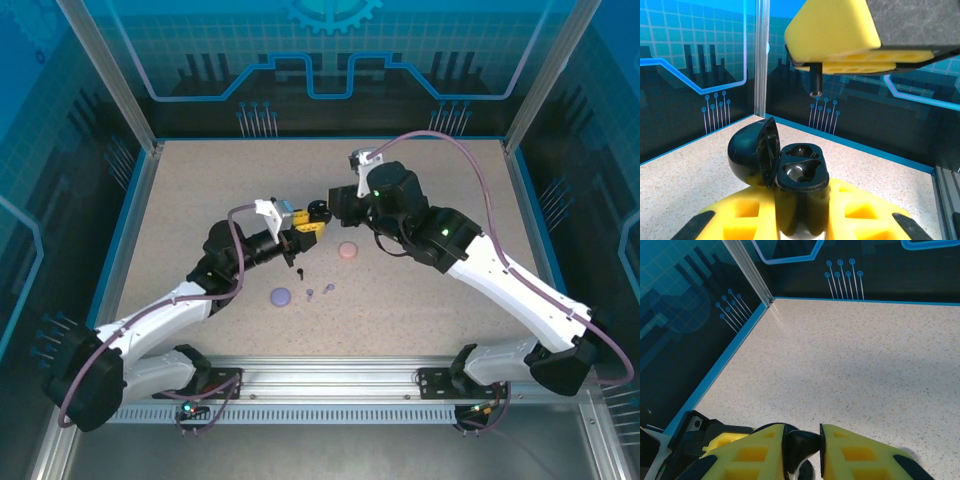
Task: Insert the wireless bluetooth earbuds into the charging case
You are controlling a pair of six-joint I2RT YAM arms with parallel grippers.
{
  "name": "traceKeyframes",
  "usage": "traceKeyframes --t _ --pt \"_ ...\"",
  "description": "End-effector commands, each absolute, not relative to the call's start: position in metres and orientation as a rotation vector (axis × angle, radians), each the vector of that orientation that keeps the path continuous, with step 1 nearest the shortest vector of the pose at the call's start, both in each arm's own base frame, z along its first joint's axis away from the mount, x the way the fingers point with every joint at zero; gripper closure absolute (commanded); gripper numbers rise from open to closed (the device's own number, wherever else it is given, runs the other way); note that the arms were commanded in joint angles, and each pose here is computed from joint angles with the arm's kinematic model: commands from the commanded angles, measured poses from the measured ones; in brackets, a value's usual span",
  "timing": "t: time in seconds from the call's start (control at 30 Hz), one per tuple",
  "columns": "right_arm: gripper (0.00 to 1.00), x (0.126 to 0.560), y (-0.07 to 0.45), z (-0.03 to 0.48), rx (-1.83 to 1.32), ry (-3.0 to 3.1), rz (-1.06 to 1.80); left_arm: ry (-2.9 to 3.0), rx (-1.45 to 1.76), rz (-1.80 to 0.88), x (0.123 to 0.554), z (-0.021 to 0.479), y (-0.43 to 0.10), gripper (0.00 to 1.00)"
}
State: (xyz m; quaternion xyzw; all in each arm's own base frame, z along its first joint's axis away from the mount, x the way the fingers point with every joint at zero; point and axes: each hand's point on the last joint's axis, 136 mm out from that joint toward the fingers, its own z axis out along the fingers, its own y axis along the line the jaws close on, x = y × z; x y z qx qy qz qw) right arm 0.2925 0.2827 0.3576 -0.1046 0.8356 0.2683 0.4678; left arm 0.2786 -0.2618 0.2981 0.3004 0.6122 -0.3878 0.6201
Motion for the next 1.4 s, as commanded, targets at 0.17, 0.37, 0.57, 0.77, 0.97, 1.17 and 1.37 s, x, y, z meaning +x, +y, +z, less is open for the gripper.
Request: traceKeyframes --t 0.17,0.37,0.57,0.77,0.97,1.17,1.37 --pt "0.77 0.292 0.3 0.35 -0.29 2.054 0.676 1.325 0.663 -0.881 0.28 0.325 -0.262 1.0" --pt "0.77 0.292 0.304 0.339 -0.302 2.085 0.667 1.315 0.658 -0.88 0.28 0.327 -0.262 1.0" --pt "0.77 0.29 0.302 0.335 -0.309 2.101 0.648 1.314 0.653 -0.876 0.281 0.327 -0.261 1.0" --pt "0.77 0.287 0.301 0.332 -0.314 2.113 0.655 1.316 0.65 -0.875 0.281 0.326 -0.261 1.0" --pt "0.77 0.284 0.303 0.327 -0.322 2.131 0.667 1.316 0.648 -0.874 0.281 0.325 -0.26 1.0" --pt "0.76 0.282 0.303 0.325 -0.331 2.142 0.671 1.319 0.648 -0.873 0.282 0.324 -0.26 1.0" --pt "0.76 0.281 0.304 0.326 -0.34 2.143 0.673 1.322 0.648 -0.865 0.282 0.322 -0.26 1.0"
